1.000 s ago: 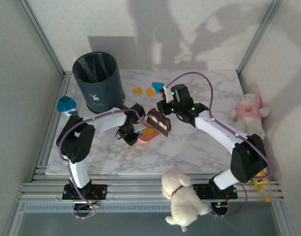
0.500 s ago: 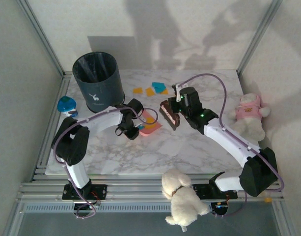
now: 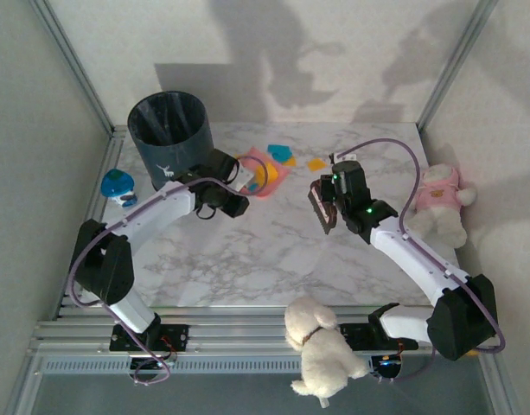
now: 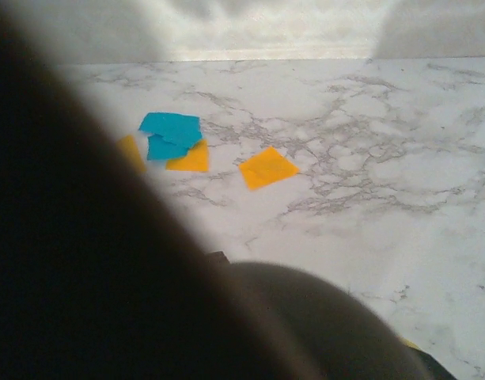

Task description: Sweep away the paper scraps from the table

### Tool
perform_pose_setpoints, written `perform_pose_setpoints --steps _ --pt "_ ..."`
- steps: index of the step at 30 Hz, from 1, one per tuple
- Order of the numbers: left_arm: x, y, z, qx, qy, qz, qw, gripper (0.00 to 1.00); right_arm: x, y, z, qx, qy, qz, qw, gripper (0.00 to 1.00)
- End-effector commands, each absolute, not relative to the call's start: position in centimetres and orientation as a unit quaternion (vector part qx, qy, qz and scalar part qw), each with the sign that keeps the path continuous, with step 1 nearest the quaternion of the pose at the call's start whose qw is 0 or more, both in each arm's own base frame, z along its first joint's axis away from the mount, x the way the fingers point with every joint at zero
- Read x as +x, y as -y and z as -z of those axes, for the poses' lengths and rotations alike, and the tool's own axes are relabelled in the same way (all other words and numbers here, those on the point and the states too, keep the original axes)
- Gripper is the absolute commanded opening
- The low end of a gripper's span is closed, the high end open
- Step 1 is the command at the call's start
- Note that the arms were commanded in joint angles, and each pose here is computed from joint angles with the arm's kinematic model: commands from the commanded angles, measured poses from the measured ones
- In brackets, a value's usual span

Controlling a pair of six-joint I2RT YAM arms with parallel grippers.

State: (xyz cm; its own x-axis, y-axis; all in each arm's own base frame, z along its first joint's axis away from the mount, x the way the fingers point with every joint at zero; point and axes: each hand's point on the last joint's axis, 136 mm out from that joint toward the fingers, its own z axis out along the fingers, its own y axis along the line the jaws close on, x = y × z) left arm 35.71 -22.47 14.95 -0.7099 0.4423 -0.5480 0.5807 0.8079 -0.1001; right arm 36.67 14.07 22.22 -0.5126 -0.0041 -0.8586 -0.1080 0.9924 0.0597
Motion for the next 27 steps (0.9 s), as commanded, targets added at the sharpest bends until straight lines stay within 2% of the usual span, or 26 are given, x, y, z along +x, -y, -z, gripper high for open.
perform_pose_setpoints --steps 1,14,27 --pt "37.7 24.4 -20.6 0.245 -0.888 0.206 0.331 0.00 36.6 -13.2 -23.5 -0.015 -0.859 -0.051 0.510 0.00" --pt "40.7 24.1 -28.0 0.172 -0.854 0.293 0.394 0.00 36.6 -13.7 -23.5 -0.025 -0.860 -0.059 0.505 0.00" --pt "43.8 20.3 -34.1 0.096 -0.819 0.381 0.418 0.00 36.6 -13.8 -23.5 -0.028 -0.863 -0.060 0.501 0.00"
